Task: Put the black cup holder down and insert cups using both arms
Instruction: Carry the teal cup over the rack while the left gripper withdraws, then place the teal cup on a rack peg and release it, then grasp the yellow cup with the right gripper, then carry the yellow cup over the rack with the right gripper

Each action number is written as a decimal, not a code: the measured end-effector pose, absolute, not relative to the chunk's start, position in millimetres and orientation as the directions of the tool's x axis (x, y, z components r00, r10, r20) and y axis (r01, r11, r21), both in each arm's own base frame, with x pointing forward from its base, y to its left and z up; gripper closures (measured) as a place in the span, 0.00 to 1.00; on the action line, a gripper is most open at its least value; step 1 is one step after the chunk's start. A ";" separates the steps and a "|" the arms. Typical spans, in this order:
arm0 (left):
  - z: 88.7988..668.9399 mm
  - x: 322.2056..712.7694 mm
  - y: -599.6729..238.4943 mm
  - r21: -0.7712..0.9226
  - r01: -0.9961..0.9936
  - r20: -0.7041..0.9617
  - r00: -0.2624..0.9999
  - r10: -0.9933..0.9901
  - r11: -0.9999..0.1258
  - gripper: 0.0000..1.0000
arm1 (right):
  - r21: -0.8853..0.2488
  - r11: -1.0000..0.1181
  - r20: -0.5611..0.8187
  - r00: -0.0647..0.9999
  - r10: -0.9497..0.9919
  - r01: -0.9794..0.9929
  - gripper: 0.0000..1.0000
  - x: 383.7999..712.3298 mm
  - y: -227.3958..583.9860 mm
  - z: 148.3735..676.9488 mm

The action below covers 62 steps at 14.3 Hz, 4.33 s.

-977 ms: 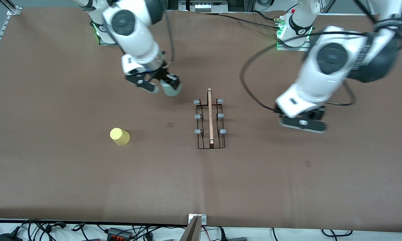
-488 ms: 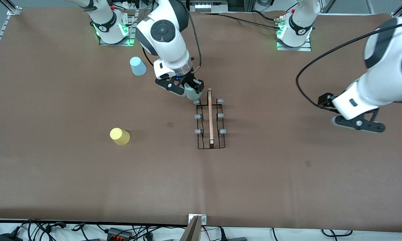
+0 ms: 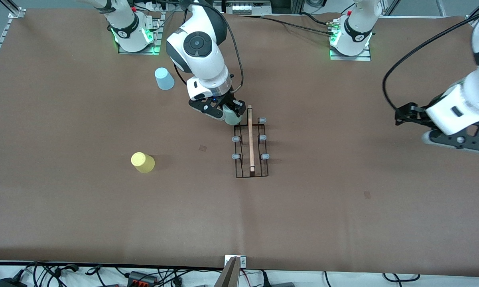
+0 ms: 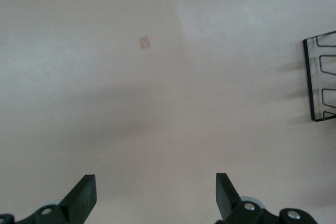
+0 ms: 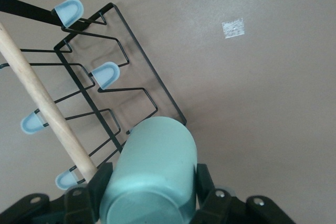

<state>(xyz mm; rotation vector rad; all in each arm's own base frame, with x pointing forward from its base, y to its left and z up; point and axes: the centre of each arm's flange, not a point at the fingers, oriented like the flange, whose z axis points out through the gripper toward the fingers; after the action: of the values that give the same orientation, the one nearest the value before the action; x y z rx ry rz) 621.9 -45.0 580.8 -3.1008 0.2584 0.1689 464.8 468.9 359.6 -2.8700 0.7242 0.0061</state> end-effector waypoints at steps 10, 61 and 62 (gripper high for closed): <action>605.5 592.1 -10.9 0.044 -0.007 -0.048 0.999 -0.009 -0.999 0.00 | -0.173 -0.868 -0.044 0.884 -0.466 -0.466 0.16 469.9 471.2 339.5; 606.5 543.4 -37.8 0.004 -0.088 -0.064 0.994 -0.088 -0.996 0.00 | -0.188 -0.895 0.092 0.900 -0.427 -0.405 0.32 585.2 470.4 378.5; 606.5 543.4 -38.0 0.004 -0.088 -0.064 0.994 -0.088 -0.996 0.00 | -0.189 -0.892 0.089 0.898 -0.431 -0.410 0.32 583.7 474.6 376.7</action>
<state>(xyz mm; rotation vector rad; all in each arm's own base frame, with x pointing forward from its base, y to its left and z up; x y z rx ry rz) 543.4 -38.0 606.5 -3.1376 0.1391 0.1004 583.7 474.6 376.7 -2.8979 0.6471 -0.1926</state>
